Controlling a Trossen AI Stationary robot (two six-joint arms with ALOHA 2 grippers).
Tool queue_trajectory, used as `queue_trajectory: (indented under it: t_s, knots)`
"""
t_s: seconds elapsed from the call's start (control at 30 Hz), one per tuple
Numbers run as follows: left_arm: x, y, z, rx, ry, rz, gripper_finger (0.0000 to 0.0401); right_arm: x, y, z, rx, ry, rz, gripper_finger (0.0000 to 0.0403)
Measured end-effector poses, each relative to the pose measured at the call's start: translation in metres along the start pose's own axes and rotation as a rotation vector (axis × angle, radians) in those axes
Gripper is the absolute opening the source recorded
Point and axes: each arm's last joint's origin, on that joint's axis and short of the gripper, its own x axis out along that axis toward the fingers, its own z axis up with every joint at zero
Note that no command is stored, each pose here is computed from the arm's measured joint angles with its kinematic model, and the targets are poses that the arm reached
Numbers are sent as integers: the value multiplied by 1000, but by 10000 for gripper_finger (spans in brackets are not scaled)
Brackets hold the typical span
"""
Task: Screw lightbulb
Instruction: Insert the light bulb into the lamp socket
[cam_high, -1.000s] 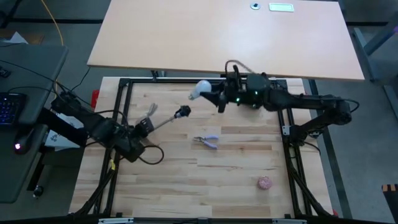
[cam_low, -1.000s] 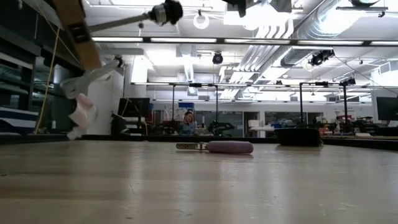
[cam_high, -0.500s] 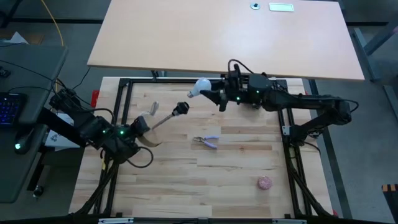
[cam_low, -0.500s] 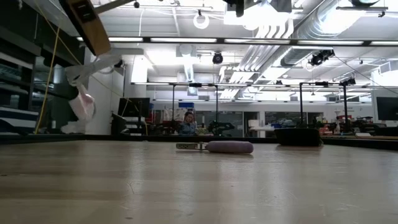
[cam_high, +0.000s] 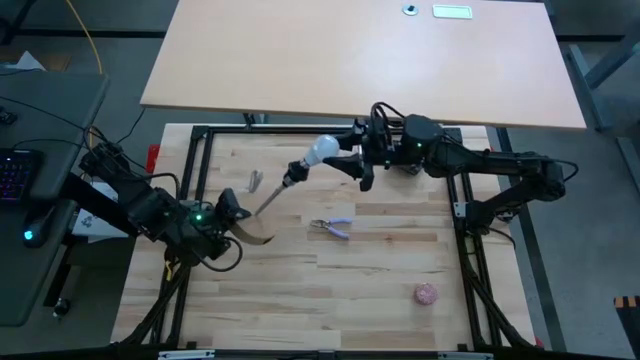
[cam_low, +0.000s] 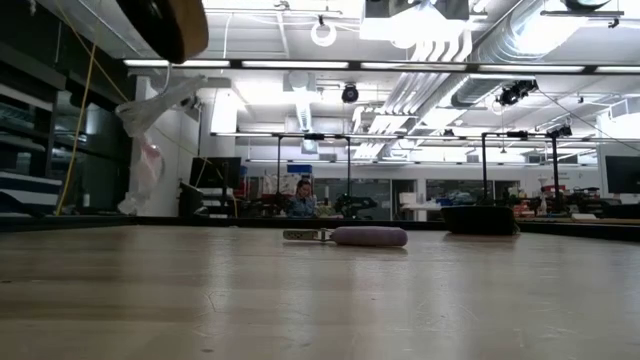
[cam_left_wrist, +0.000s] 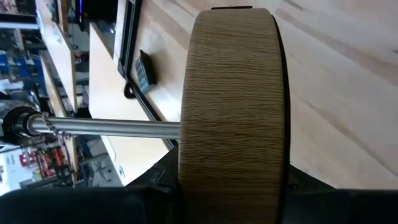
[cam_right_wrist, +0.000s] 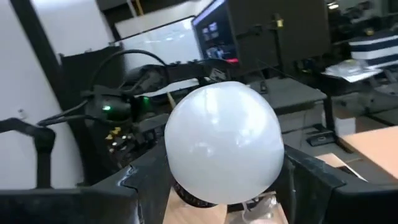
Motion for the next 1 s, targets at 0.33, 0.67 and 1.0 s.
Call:
queue_trajectory:
  t_s: [0.33, 0.67, 1.0]
  knots:
    - [-1, -5, -6, 102, 55, -27, 107, -3, -7, -3, 37, 74, 31, 233]
    - [3, -2, -8, 141, 80, -16, 107, -4, -6, -4, -34, 99, 88, 233]
    - [5, 3, 2, 27, 25, 27, 107, -4, -6, -5, -83, 103, 77, 233]
